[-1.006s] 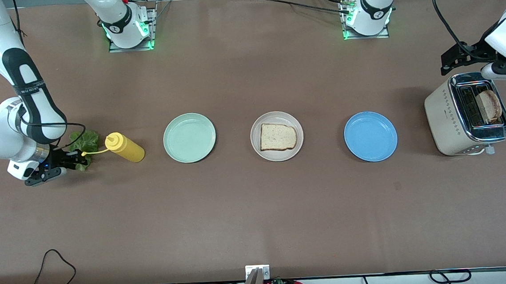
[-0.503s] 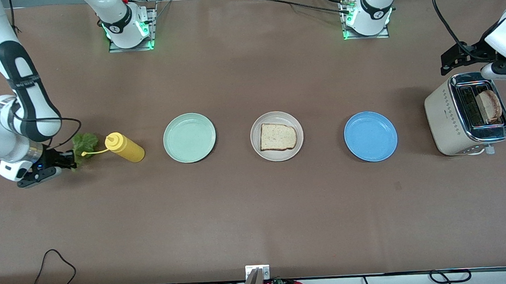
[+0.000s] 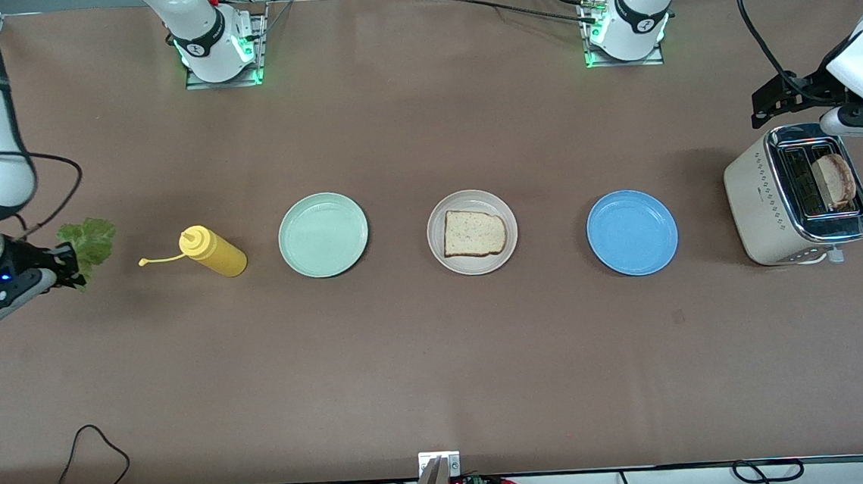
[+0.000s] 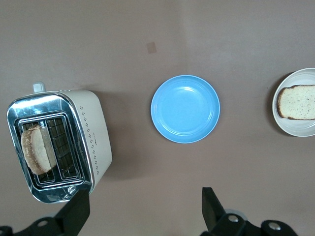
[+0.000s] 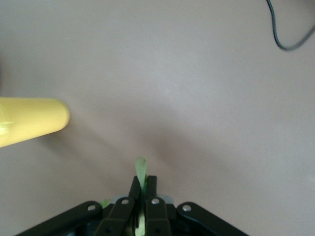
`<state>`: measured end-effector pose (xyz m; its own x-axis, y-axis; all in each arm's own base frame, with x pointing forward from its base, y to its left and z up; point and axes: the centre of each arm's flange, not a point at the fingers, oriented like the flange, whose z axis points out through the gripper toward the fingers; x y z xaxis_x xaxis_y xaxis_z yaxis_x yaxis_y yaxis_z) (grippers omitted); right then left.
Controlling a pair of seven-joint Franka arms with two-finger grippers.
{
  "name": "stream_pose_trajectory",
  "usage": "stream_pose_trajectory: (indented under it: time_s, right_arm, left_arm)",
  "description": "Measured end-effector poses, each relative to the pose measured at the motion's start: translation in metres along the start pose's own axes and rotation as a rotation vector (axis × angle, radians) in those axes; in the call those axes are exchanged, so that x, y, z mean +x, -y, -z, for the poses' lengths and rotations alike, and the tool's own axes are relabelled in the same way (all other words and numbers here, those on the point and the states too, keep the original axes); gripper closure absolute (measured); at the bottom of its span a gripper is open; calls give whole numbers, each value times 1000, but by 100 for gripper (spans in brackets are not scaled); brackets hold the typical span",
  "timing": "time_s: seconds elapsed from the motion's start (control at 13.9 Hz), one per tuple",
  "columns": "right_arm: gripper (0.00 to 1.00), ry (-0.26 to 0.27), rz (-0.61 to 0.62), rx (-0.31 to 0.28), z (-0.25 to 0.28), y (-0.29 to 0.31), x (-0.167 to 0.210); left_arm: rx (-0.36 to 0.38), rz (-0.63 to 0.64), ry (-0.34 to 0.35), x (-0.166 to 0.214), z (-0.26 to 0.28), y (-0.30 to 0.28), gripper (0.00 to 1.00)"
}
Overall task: Make sandwich in beige plate with both arms
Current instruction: 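Carry the lettuce onto the bread on the beige plate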
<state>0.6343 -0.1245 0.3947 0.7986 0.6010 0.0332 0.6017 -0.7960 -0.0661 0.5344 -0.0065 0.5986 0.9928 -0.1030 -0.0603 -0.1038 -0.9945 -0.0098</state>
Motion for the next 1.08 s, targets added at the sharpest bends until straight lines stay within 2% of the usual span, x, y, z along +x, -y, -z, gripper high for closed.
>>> stream_pose_trajectory:
  time_s: [0.36,0.57,0.72,1.08]
  right_arm:
    - [94,91,363,15,75,52,57]
    - [94,98,574,21,100,108,101]
    - [94,75,684,33,103,151,130]
    - [94,-33,861,136,91,286,197]
  left_arm:
    - [0,-1,0,0,0,0,0]
    - [0,-1,0,0,0,-1,0]
    - [0,-1,0,0,0,-1,0]
    - [0,-3,0,0,0,-2,0]
